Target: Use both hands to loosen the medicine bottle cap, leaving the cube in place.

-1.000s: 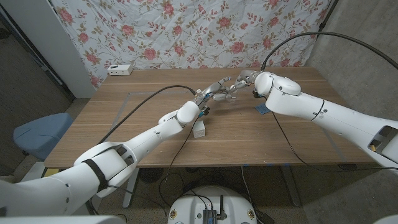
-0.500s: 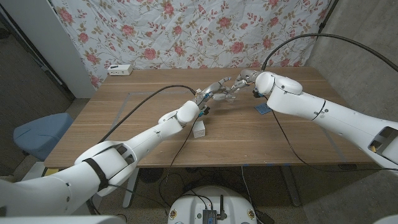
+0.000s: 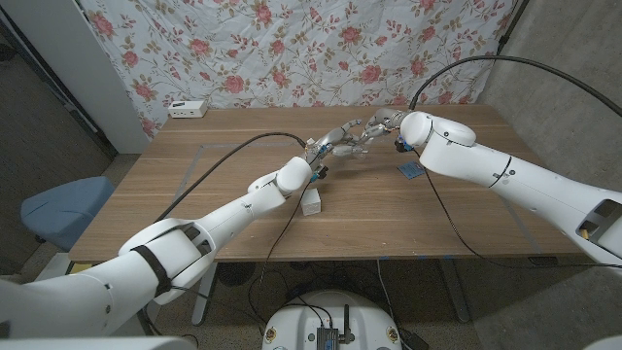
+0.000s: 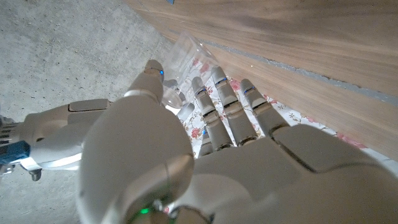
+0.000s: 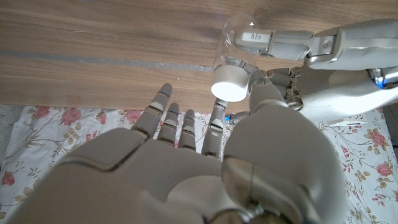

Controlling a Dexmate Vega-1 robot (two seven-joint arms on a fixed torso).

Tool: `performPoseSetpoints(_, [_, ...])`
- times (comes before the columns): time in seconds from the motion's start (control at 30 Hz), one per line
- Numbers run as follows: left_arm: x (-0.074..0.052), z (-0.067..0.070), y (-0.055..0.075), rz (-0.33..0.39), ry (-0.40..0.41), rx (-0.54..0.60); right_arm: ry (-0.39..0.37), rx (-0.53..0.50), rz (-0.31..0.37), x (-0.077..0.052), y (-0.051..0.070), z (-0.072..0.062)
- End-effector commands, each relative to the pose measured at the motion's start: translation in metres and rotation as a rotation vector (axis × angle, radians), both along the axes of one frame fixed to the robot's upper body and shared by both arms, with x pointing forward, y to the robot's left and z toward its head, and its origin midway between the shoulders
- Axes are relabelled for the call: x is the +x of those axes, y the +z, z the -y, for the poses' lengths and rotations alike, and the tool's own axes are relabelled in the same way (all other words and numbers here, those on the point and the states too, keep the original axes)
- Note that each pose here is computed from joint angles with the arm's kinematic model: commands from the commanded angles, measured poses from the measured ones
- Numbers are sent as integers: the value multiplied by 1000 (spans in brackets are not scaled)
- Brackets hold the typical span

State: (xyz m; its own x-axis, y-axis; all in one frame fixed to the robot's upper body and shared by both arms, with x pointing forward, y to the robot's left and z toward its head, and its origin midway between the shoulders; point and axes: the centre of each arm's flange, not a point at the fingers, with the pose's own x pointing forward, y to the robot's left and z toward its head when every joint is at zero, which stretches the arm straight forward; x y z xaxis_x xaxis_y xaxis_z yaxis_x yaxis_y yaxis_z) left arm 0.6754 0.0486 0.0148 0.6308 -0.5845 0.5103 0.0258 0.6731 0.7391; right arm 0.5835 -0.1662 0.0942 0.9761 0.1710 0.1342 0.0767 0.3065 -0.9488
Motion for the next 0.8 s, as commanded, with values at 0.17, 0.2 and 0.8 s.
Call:
performPoseSetpoints(0.17, [3, 0, -1, 8, 6, -12, 4, 23, 27, -6, 3, 2])
performPoseSetpoints(0.2, [3, 0, -1, 8, 6, -14, 3, 22, 27, -7, 4, 3])
performPoseSetpoints(0.8, [7, -2, -2, 33, 4, -47, -12, 16, -11, -3, 10, 13])
